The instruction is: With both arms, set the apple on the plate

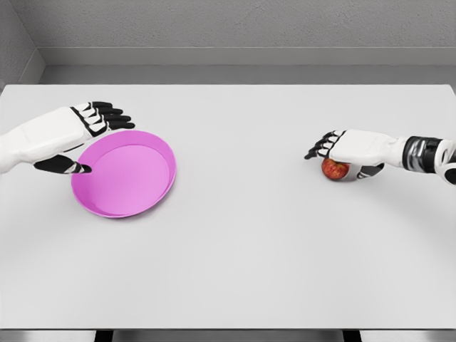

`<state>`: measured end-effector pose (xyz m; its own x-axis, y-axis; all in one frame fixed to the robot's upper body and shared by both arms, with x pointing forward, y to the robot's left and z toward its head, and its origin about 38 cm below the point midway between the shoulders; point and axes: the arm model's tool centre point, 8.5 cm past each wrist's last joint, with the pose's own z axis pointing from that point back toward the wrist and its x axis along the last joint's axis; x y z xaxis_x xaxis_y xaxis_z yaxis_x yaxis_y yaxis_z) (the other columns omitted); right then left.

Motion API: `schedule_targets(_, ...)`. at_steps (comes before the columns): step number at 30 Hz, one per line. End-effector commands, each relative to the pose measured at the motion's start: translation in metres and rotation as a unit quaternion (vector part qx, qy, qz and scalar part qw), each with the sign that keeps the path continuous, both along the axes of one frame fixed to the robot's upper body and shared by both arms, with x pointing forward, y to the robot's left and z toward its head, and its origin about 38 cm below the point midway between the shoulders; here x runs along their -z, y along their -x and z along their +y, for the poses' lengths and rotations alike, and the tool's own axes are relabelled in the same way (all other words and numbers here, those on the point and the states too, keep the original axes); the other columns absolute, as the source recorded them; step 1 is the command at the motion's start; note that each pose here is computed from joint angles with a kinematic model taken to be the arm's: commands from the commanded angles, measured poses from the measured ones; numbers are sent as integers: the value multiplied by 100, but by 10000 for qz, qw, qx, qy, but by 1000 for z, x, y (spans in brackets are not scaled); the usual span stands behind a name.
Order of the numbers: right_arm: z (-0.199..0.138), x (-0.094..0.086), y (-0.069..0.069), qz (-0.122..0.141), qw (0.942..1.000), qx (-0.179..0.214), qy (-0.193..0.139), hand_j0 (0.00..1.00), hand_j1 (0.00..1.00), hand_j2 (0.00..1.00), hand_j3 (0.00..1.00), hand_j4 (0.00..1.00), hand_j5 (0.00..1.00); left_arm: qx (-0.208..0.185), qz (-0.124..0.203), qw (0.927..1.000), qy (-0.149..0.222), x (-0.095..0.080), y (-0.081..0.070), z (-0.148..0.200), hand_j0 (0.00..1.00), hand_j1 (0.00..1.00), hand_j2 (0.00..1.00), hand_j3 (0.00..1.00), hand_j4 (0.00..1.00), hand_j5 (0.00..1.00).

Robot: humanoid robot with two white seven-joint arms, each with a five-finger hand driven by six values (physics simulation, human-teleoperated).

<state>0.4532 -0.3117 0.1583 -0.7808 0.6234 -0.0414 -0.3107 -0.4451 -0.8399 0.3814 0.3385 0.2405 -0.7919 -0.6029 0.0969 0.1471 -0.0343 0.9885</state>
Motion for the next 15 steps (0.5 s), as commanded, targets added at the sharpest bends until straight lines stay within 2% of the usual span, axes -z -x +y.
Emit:
schedule_targets(1, 2, -2, 0, -15, 10000, -16, -32, 94, 94, 94, 94, 94, 94, 12, -9, 10000, -6, 0, 0, -1, 100, 100, 100, 100, 100, 100)
schedule_targets(6, 1, -2, 0, -18, 10000, -12, -19, 87, 87, 87, 87, 87, 87, 30, -5, 10000, -54, 2, 0, -3, 100, 100, 100, 100, 100, 100)
schedule_targets(15, 2, 2, 2, 29, 10000, -40, 31, 82, 82, 82, 82, 82, 82, 30, -5, 10000, -76, 3, 0, -3, 100, 100, 100, 100, 100, 100)
